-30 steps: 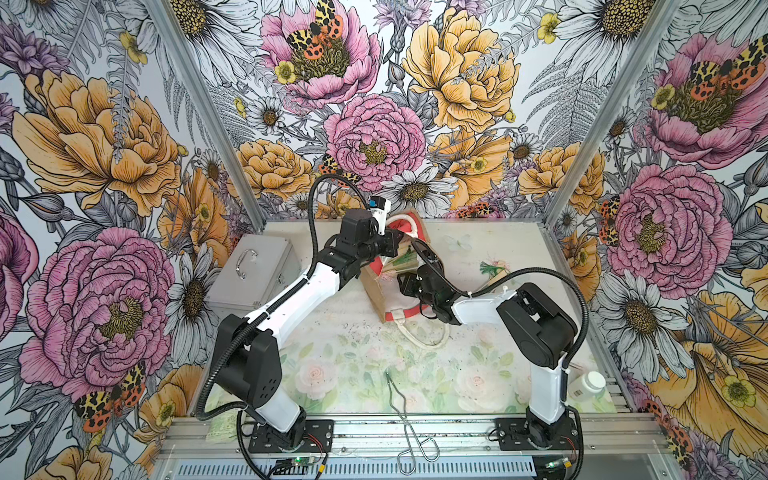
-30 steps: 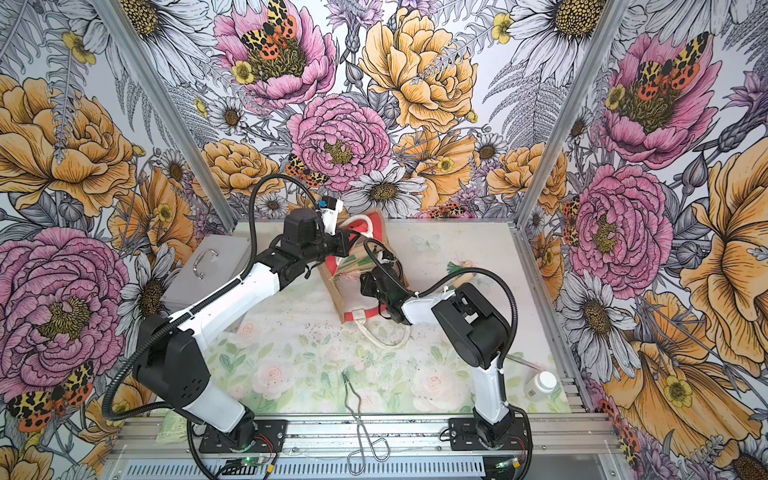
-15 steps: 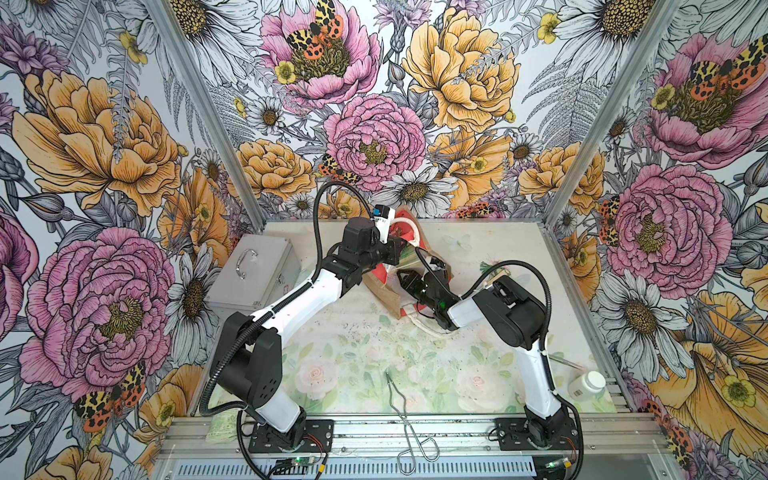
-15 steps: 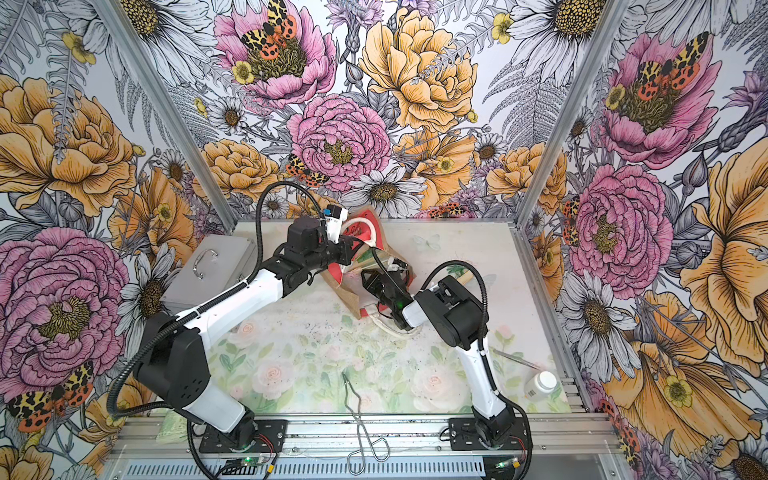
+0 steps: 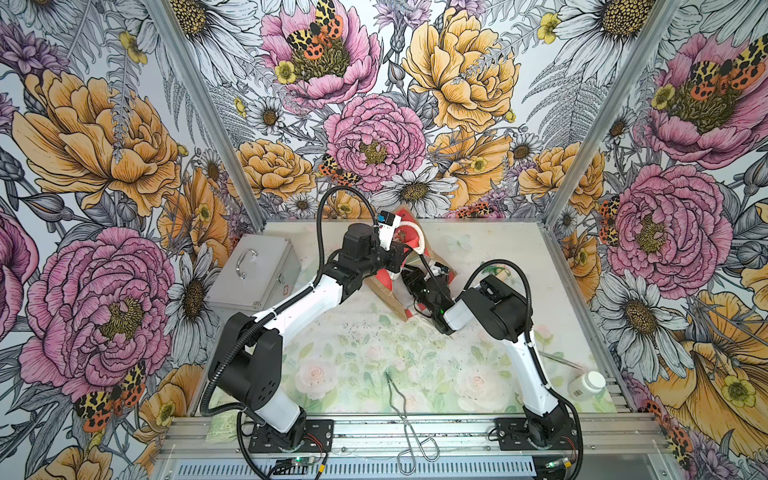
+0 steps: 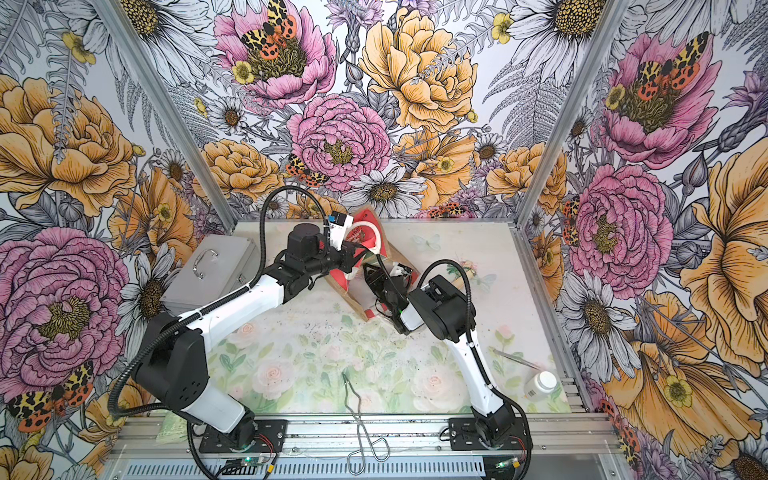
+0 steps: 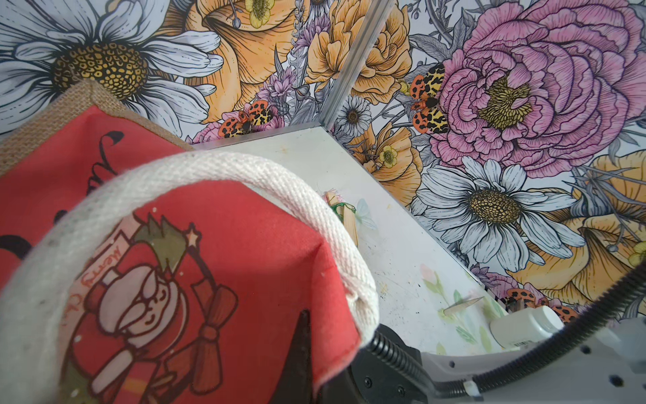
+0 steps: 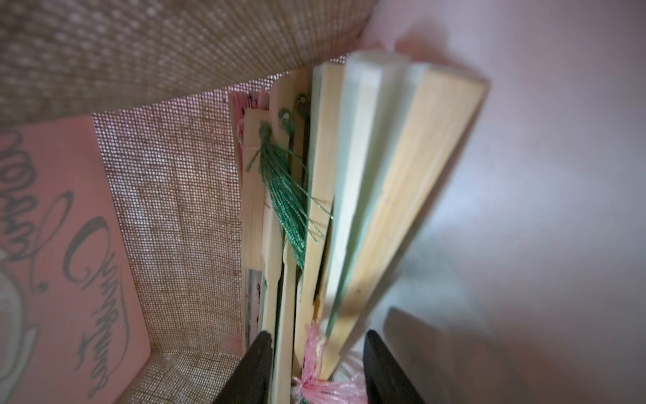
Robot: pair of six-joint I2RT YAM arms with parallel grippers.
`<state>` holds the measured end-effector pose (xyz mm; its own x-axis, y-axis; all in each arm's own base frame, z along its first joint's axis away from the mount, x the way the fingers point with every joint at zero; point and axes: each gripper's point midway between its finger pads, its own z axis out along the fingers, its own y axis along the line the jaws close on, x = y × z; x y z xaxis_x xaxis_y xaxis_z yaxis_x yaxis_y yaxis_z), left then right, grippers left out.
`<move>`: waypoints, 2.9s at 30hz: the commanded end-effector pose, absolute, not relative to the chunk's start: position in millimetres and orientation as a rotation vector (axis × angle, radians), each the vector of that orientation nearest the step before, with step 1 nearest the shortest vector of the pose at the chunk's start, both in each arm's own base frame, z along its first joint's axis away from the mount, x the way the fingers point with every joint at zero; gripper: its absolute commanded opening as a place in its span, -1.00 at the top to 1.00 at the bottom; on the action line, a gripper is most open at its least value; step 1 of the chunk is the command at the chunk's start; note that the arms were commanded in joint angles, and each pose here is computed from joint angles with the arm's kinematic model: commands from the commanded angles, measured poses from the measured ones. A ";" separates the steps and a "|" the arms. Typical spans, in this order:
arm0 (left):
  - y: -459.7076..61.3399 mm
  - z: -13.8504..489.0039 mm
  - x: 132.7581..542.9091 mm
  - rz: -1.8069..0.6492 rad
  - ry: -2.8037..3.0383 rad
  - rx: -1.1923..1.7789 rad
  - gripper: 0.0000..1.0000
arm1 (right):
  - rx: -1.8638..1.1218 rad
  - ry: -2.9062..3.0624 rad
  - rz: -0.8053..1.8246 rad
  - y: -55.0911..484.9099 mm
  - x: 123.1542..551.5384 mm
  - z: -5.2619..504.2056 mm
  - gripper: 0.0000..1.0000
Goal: Take out the folding fans from the tote bags
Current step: Pick up the folding fan from the canvas bag.
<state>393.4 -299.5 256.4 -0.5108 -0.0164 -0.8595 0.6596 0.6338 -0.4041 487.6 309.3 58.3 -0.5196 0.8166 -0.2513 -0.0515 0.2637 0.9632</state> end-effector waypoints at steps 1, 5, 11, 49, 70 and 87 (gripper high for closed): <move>-306.3 307.5 371.6 -1.015 1.751 0.598 1.00 | 0.847 1.642 1.305 277.7 505.0 47.7 0.13; -307.6 316.4 362.9 -1.052 1.699 0.621 1.00 | 0.886 1.620 1.286 272.2 507.8 44.2 0.17; -304.2 321.5 359.3 -1.050 1.682 0.619 1.00 | 0.894 1.608 1.279 270.4 509.5 41.7 0.23; -296.6 292.7 402.1 -1.056 1.869 0.406 1.00 | 0.353 1.479 1.078 317.0 472.6 134.3 1.00; -286.5 296.0 416.8 -1.106 1.906 0.298 1.00 | 0.080 1.444 0.803 339.0 429.2 166.3 1.00; -264.9 295.4 426.6 -1.080 1.914 0.189 1.00 | -0.023 1.430 0.760 328.9 401.3 188.0 1.00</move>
